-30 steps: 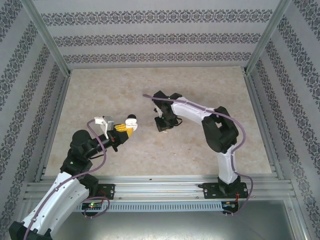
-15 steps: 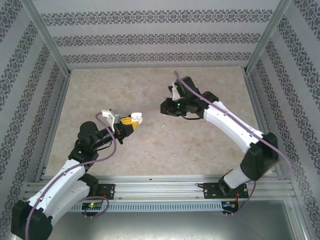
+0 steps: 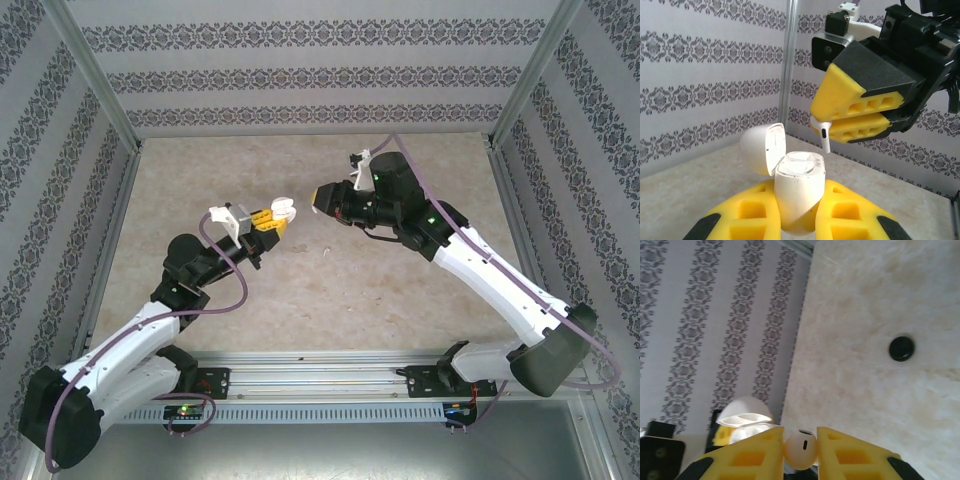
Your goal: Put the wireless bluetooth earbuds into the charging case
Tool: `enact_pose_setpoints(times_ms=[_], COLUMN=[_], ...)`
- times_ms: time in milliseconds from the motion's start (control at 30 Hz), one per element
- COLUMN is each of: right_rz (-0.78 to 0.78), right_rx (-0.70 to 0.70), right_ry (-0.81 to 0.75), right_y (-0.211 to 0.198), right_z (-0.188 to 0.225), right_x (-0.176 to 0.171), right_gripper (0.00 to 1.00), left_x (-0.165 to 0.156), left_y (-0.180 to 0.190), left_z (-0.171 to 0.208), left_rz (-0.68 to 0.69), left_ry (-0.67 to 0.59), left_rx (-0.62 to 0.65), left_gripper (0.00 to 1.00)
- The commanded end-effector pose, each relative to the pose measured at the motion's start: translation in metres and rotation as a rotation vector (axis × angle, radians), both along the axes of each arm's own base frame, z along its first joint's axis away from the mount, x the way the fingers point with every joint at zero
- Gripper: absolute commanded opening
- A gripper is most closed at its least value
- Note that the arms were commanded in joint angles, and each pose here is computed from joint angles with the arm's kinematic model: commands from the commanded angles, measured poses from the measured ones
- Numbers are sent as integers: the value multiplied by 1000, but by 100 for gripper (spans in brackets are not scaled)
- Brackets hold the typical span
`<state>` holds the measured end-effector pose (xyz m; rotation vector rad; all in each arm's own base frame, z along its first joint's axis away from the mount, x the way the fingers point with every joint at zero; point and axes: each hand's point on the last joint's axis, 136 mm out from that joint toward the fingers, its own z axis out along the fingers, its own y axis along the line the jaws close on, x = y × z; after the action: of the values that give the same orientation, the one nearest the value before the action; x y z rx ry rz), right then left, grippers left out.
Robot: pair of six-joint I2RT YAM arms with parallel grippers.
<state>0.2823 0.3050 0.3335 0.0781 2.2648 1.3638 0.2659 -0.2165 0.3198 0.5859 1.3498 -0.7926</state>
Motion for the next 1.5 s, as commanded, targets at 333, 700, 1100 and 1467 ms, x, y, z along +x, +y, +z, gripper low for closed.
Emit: enact_pose_setpoints(times_ms=[333,700,1100,1467], right_rz=[-35,-32,-53,-58], right_rx=[184,257,254,238], right_ry=[-64,-62,-41,-16], right_y=[12,26,38,46], right_z=[58,67,51,36], right_x=[-16,-13,-3,-1], right_gripper=[21,21,20,20], left_x=[5,8,13,14], left_y=[-3,-6,-7,-6], left_z=[36,36,37,38], left_rz=[52,47,53,63], left_ry=[-136,-130,-133,-141], left_rx=[-55,-59,-70,-73], left_gripper=[0,0,0,0])
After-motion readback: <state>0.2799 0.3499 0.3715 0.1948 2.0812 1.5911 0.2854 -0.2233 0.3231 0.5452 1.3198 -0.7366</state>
